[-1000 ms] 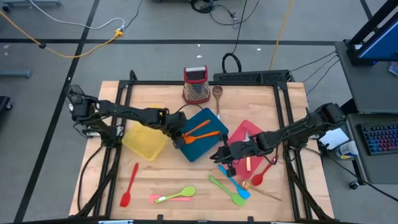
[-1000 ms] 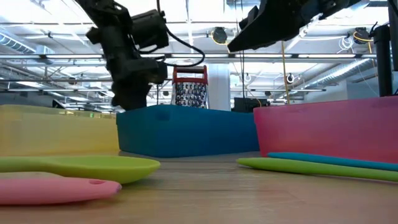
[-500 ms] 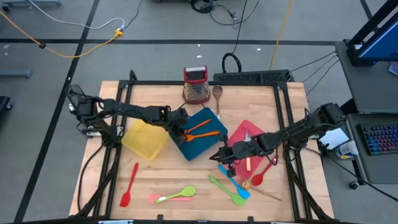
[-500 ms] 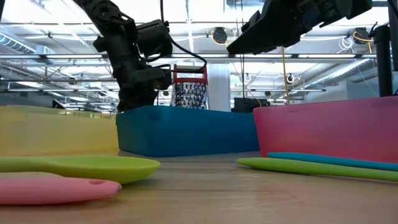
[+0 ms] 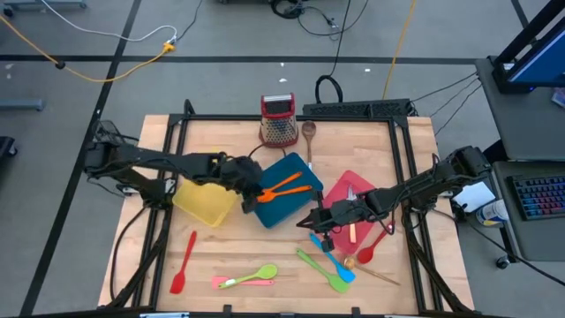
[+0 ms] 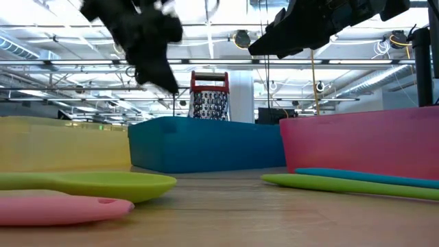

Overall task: Pick & Place Kitchen Items
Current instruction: Put the green spatula into the blue bin

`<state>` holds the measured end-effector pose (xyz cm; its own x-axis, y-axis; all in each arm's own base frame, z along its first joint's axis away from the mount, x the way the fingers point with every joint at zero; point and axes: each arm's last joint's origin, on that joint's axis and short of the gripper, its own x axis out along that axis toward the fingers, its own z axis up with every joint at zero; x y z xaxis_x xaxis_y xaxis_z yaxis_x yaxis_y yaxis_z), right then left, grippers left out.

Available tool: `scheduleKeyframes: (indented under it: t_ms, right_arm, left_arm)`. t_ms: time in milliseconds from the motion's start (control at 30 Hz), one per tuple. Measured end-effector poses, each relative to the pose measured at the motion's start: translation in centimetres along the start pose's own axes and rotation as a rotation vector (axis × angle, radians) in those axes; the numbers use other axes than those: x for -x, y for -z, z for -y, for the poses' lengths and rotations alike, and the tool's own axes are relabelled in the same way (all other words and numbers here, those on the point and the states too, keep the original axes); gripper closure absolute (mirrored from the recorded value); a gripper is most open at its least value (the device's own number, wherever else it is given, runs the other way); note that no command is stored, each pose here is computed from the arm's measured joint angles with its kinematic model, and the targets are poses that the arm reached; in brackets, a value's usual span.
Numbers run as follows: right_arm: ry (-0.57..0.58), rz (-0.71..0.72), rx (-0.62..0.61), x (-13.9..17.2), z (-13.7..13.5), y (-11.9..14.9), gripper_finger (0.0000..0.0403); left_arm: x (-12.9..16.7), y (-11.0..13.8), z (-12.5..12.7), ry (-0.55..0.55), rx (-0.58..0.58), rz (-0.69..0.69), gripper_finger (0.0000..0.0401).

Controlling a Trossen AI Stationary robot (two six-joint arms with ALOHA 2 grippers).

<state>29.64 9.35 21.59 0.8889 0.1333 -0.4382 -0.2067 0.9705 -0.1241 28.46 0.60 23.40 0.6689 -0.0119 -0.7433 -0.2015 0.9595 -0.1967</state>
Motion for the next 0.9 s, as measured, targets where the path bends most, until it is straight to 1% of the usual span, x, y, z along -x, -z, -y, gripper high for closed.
scheduleKeyframes:
  t_ms: [67, 167, 267, 367, 467, 600, 667, 733, 800, 900]
  right_arm:
    - [0.000, 0.001, -0.021, 0.0, 0.0, 0.0, 0.0403]
    - [-0.001, -0.003, -0.072, 0.0, -0.1, 0.0, 0.0403]
    - [-0.009, -0.009, -0.127, 0.1, -0.4, 0.1, 0.0403]
    - [0.002, -0.009, -0.131, 0.2, -1.3, 0.0, 0.0403]
    - [0.076, -0.028, -0.158, 0.5, -2.3, 0.3, 0.0403]
    - [0.126, -0.068, -0.184, 0.9, -3.7, 0.8, 0.0403]
    - [0.120, -0.067, -0.199, 1.2, -4.5, 0.8, 0.0403]
    - [0.102, -0.074, -0.193, 1.3, -5.0, 0.9, 0.0403]
    - [0.090, -0.085, -0.190, 1.5, -5.5, 1.1, 0.0403]
    - [0.078, -0.119, -0.235, 1.8, -6.2, 1.5, 0.0403]
  left_arm:
    - [0.7, -0.4, 1.5, 0.023, -0.130, 0.084, 0.0313]
    - [1.2, -0.5, 3.8, 0.063, -0.322, 0.169, 0.0313]
    - [1.2, -0.5, 5.9, 0.118, -0.431, 0.249, 0.0313]
    - [0.5, -0.3, 7.5, 0.160, -0.468, 0.288, 0.0313]
    - [-0.7, -0.3, 8.7, 0.183, -0.477, 0.338, 0.0317]
    - [-3.5, 0.2, 9.4, 0.205, -0.488, 0.334, 0.0348]
    - [-5.1, 0.6, 9.5, 0.214, -0.493, 0.331, 0.0372]
    - [-6.8, 0.8, 9.8, 0.217, -0.517, 0.357, 0.0392]
    - [-8.3, 1.3, 9.9, 0.218, -0.535, 0.354, 0.0395]
    - [-10.5, 1.5, 10.4, 0.246, -0.544, 0.309, 0.0394]
